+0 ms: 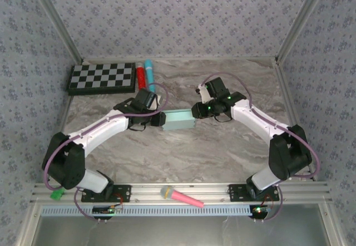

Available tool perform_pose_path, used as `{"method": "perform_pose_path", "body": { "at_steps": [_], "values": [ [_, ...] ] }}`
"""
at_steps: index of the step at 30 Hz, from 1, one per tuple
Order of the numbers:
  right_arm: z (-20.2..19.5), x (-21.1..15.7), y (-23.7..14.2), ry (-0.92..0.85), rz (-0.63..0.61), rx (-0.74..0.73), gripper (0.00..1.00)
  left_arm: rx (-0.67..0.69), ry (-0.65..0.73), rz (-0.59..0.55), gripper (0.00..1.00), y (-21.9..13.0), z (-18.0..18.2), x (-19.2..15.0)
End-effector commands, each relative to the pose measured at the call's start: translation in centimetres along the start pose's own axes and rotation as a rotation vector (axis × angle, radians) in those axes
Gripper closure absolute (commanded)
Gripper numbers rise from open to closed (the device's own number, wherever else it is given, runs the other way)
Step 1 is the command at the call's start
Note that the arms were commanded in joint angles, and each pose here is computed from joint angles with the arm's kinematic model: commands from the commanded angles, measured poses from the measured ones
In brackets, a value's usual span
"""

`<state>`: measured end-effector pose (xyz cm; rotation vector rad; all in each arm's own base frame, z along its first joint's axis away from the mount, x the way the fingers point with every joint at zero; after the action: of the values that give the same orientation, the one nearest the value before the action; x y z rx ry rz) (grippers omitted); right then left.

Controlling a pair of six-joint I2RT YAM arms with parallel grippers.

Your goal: Fold the paper box

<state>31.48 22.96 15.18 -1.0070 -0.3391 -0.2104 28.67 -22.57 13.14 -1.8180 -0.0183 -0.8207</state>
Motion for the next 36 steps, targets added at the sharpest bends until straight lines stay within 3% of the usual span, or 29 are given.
{"method": "perform_pose_path", "body": {
  "at_steps": [1, 21, 36],
  "values": [
    [-0.2, 0.2, -0.3, -0.001, -0.017, -0.003, 0.75, 0.01, 0.027, -0.058, 0.67, -1.7, -0.3, 1.5],
    [-0.6, -0.3, 0.6, 0.012, 0.01, 0.001, 0.82, 0.019, 0.025, -0.123, 0.69, -2.0, -0.1, 2.2],
    [-0.7, -0.7, 1.2, 0.022, 0.033, 0.007, 0.84, 0.014, 0.023, -0.099, 0.83, -0.8, -0.1, 2.0]
  ]
}}
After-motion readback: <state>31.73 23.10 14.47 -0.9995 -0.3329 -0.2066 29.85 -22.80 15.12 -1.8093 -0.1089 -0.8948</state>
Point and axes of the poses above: each hand's point on the last joint's axis, 136 mm out from that joint toward the fingers, its own y axis out along the fingers, its own z axis along the line the jaws close on, x = y × z, the point moved 1 cm from there along -y, back along the fingers, and after that the axes turned 15 degrees about y, right-handed, at the moved point
